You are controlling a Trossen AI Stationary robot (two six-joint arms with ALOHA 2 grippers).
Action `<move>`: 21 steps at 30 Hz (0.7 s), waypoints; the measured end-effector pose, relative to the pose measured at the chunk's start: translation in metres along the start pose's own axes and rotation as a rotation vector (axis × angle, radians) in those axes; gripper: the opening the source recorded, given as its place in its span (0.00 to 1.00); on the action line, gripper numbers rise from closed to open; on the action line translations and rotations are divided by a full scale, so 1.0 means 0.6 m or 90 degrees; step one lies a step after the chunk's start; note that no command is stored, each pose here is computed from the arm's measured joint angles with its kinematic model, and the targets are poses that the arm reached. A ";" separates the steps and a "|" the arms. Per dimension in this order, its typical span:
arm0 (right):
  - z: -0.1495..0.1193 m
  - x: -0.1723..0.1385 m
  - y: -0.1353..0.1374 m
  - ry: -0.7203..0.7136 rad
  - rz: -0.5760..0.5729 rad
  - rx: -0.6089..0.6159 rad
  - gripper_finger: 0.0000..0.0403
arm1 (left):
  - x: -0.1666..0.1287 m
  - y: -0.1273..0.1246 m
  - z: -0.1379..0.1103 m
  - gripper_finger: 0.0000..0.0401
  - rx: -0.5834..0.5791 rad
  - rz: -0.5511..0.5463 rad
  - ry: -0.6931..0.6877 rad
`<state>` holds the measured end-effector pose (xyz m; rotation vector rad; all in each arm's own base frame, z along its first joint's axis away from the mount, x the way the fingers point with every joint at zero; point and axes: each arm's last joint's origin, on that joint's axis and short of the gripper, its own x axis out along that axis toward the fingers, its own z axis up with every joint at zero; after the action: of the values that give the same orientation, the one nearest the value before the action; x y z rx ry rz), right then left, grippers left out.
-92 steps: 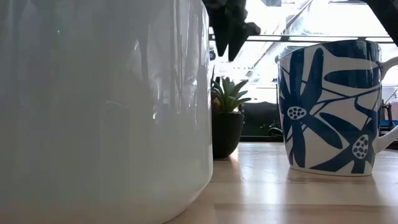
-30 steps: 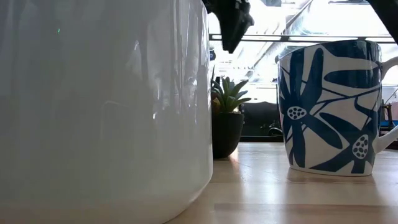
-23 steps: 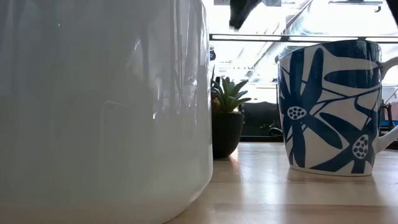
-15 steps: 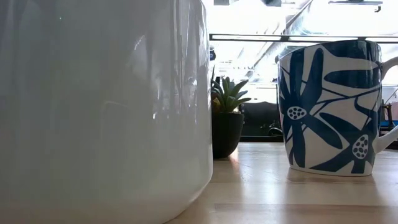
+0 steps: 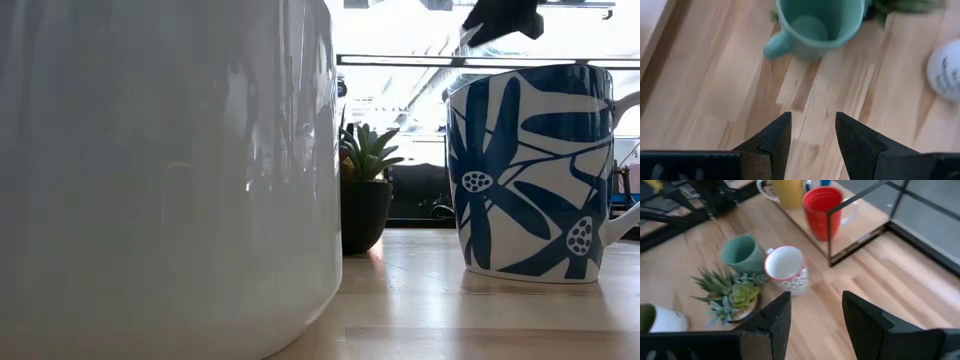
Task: Place coffee mugs
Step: Put the light green mug on the shelf
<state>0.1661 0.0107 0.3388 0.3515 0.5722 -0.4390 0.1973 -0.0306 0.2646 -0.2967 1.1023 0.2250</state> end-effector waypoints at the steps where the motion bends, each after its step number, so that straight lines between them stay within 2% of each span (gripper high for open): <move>1: -0.008 0.008 0.001 -0.001 0.019 0.004 0.39 | 0.000 0.000 0.007 0.36 -0.007 -0.002 -0.004; 4: -0.030 0.037 0.010 0.021 0.101 -0.006 0.39 | -0.005 0.001 0.022 0.36 -0.005 0.001 -0.016; 8: -0.051 0.061 0.030 0.071 0.180 -0.032 0.39 | -0.012 0.003 0.030 0.36 0.037 0.021 -0.037; 14: -0.066 0.084 0.077 0.154 0.213 -0.099 0.36 | -0.014 0.003 0.030 0.36 0.054 0.021 -0.040; 17: -0.074 0.097 0.091 0.188 0.194 -0.131 0.35 | -0.015 0.003 0.030 0.36 0.060 0.021 -0.040; 21: -0.068 0.100 0.098 0.183 0.182 -0.143 0.34 | -0.015 0.002 0.031 0.36 0.125 0.019 -0.044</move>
<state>0.2221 0.0606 0.2831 0.2760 0.8292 -0.0455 0.2088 -0.0233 0.2802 -0.0960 1.0528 0.1510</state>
